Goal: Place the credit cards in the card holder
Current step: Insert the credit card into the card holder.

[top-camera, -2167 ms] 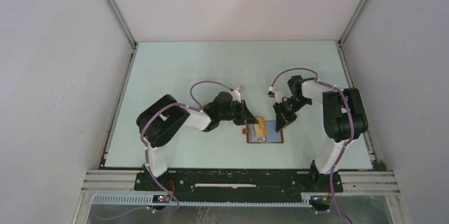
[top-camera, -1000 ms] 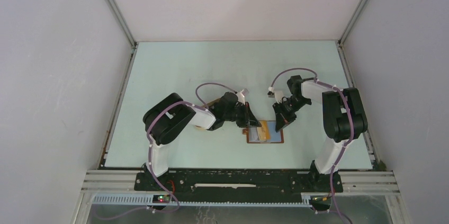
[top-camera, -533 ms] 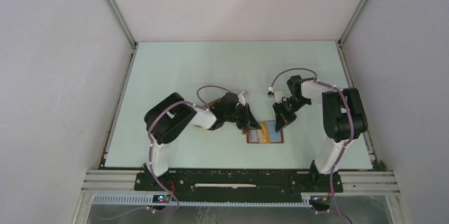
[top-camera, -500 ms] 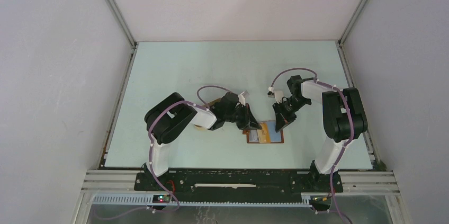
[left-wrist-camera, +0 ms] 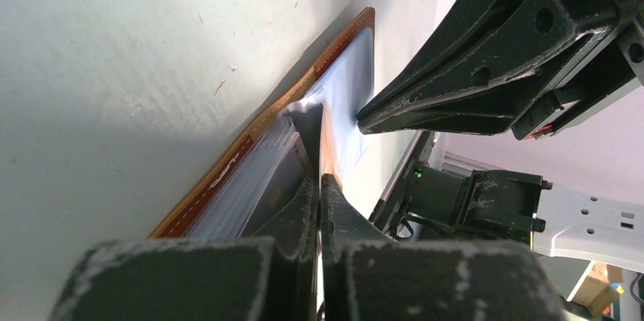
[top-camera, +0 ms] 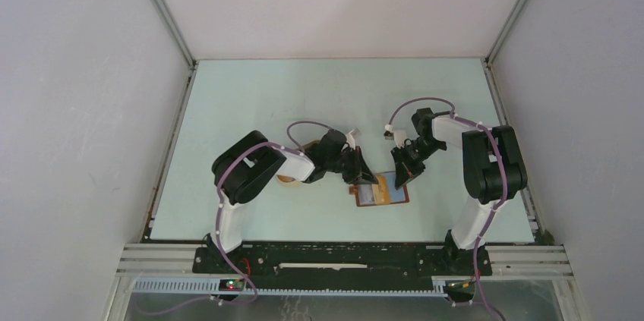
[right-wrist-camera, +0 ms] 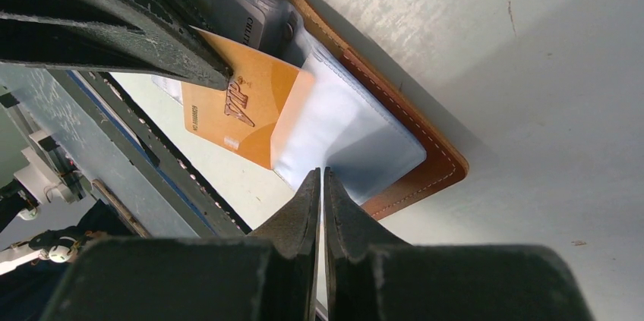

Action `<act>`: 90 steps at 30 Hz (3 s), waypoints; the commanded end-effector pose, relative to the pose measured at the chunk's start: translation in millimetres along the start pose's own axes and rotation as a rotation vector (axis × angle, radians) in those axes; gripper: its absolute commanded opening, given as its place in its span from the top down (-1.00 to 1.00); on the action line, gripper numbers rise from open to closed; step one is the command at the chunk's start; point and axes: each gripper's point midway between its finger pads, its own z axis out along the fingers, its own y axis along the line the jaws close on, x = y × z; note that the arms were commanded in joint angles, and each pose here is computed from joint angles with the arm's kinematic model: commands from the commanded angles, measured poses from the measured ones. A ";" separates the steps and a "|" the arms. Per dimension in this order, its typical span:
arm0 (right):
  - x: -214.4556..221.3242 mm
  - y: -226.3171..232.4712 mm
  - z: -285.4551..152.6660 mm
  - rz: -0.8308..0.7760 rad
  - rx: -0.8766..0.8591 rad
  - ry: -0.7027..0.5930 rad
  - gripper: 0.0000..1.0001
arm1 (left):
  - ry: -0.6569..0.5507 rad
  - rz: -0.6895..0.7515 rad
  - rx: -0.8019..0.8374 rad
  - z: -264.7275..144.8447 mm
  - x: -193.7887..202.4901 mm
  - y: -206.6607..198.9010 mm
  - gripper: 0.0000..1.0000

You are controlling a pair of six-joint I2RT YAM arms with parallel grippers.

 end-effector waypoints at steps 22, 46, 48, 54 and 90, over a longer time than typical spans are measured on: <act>-21.3 4.7 -19.2 -0.007 -0.014 -0.105 0.72 | -0.035 0.003 0.030 11.6 -16.6 -2.8 1.00; -13.9 -30.8 -22.5 0.080 0.129 -0.075 0.34 | -0.096 -0.045 0.020 10.2 -21.8 7.8 1.00; -12.2 -29.9 -19.8 0.081 0.126 -0.060 0.40 | -0.108 -0.042 0.015 10.1 -22.4 8.6 1.00; -8.7 -29.4 -14.7 0.089 0.117 -0.033 0.57 | -0.149 -0.036 0.008 7.1 -26.3 11.8 1.00; -48.1 92.3 -37.9 -0.769 -0.032 -0.348 0.83 | -0.063 -0.072 0.019 23.0 -16.1 11.3 0.72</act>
